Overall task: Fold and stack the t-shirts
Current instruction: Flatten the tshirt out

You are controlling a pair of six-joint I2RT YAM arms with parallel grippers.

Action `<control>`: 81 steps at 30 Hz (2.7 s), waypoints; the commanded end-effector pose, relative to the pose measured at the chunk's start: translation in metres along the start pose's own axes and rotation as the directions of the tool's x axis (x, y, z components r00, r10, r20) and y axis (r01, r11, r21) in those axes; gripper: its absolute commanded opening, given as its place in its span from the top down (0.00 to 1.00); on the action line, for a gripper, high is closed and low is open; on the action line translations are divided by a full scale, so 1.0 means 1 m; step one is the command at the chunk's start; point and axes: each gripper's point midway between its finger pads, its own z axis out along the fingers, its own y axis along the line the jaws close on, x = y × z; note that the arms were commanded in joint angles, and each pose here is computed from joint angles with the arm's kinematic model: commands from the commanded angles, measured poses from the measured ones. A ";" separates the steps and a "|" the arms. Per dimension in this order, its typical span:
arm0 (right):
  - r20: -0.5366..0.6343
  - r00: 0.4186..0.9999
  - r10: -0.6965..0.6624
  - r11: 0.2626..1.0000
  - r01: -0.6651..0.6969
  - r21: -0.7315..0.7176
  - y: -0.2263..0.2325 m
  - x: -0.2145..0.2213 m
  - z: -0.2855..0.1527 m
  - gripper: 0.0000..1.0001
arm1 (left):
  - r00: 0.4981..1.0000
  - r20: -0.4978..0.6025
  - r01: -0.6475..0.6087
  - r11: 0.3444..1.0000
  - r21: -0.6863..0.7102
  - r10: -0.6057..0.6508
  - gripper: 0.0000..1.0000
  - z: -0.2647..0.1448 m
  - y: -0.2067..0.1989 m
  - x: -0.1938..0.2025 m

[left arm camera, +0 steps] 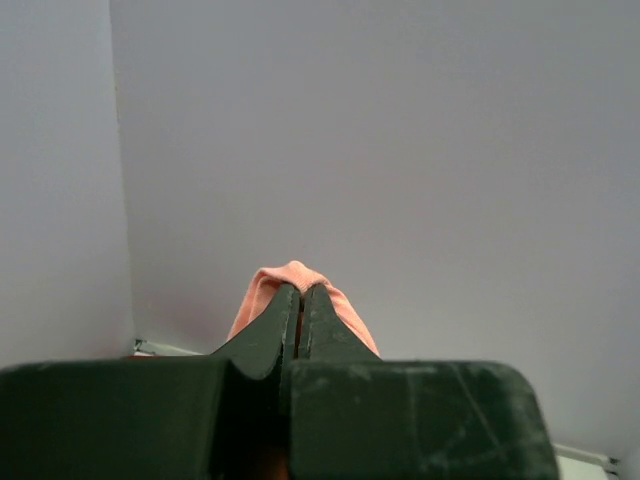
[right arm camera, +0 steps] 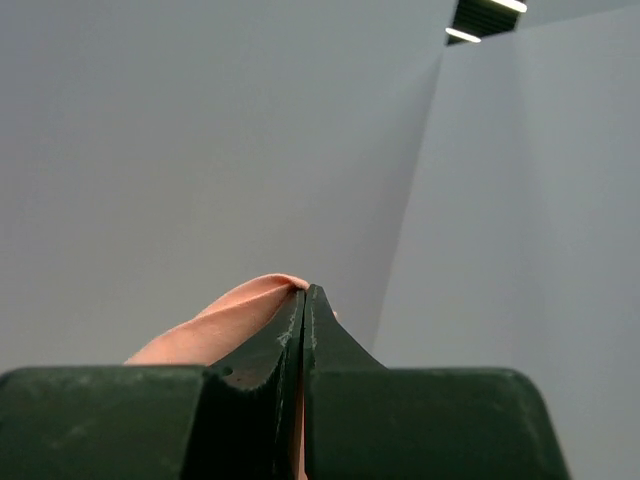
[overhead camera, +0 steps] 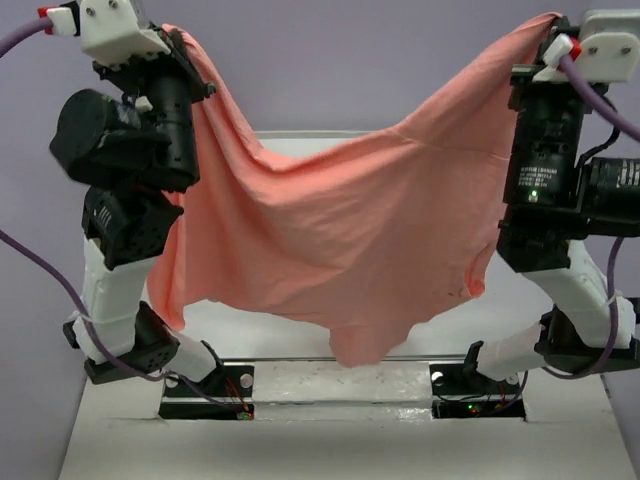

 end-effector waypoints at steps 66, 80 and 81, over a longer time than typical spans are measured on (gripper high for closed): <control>-0.277 0.959 -0.065 0.995 0.039 -0.096 0.031 0.267 0.180 1.00 | 0.980 -0.187 -0.043 0.995 0.094 0.060 1.00 0.239 0.091 0.190; -0.184 0.983 -0.008 0.997 -0.005 -0.072 -0.008 0.199 0.162 1.00 | 0.988 -0.148 -0.036 0.992 0.118 0.053 1.00 0.206 0.091 0.146; -0.162 0.987 0.002 0.998 -0.012 -0.058 -0.021 0.178 0.152 1.00 | 0.988 -0.145 -0.039 0.992 0.121 0.056 1.00 0.199 0.088 0.141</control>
